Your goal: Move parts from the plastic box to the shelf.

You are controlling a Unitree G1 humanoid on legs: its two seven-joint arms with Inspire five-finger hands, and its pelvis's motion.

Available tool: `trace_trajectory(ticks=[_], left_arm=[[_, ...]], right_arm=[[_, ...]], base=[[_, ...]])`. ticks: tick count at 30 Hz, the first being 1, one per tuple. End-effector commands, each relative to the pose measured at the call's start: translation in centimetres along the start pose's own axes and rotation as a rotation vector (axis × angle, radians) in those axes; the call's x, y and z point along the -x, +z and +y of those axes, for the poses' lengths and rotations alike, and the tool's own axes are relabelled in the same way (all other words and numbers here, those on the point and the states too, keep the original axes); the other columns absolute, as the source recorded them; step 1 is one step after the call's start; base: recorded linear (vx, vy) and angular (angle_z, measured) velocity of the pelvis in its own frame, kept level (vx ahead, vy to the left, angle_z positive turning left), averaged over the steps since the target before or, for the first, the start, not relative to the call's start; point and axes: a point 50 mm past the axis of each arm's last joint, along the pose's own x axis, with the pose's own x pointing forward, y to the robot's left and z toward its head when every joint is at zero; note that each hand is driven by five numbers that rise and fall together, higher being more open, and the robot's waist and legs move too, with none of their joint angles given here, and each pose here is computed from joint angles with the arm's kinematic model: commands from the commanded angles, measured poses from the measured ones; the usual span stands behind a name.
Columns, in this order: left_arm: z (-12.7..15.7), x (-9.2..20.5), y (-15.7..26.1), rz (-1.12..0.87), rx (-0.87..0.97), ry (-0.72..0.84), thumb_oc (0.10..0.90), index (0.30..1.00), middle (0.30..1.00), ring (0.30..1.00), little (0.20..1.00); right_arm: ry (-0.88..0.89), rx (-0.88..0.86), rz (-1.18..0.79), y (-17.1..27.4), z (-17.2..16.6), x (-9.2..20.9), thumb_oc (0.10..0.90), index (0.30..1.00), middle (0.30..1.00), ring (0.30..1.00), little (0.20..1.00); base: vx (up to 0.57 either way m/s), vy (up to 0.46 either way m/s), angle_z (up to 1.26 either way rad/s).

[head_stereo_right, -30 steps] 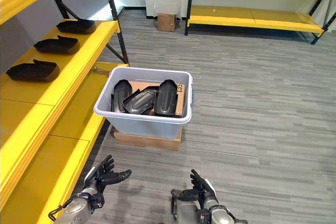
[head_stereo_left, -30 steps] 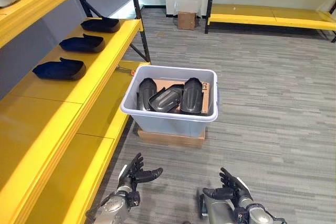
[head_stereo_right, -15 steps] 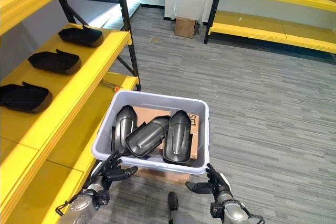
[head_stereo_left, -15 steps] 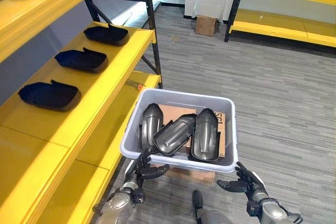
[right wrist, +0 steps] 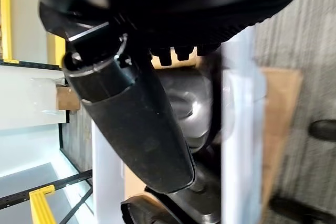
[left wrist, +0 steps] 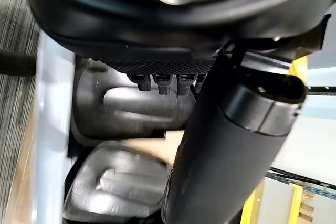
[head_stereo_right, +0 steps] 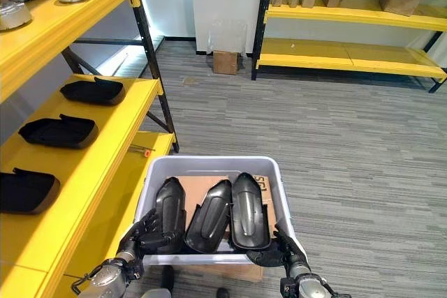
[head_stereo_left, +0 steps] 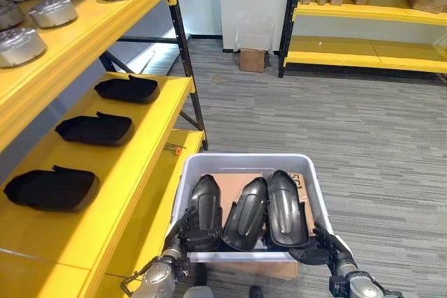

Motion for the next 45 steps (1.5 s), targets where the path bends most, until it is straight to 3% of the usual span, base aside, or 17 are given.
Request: trace_trajectory(ticks=[1, 14, 28, 32, 45], left_arm=[[0.7, 0.0, 3.8, -0.179, -0.033, 0.004, 0.9, 1.0, 1.0, 1.0, 1.0], [1.4, -0.1, 4.5, -0.197, -0.048, 0.029, 0.9, 1.0, 1.0, 1.0, 1.0], [1.5, 0.0, 4.7, -0.209, -0.052, 0.03, 0.9, 1.0, 1.0, 1.0, 1.0], [1.7, 0.0, 5.2, -0.23, -0.063, 0.033, 0.9, 1.0, 1.0, 1.0, 1.0], [1.4, 0.2, 7.3, -0.32, -0.089, 0.004, 0.9, 1.0, 1.0, 1.0, 1.0]], right_arm=[[0.017, -0.035, -0.197, 3.6, 0.5, -0.1, 0.9, 1.0, 1.0, 1.0, 1.0], [0.022, -0.063, -0.227, 4.6, 1.6, -0.6, 0.9, 1.0, 1.0, 1.0, 1.0], [-0.049, 0.016, -0.302, 6.2, 0.1, -0.2, 0.9, 1.0, 1.0, 1.0, 1.0], [-0.166, 0.161, -0.414, 9.2, -2.5, 0.3, 0.9, 1.0, 1.0, 1.0, 1.0], [-0.354, 0.574, -0.667, 16.7, -5.8, 2.7, 0.9, 1.0, 1.0, 1.0, 1.0]], base=[[0.06, 0.104, -0.2], [0.07, 0.195, -0.15], [0.01, 0.005, -0.01], [0.02, 0.003, 0.02], [-0.01, 0.002, 0.02]])
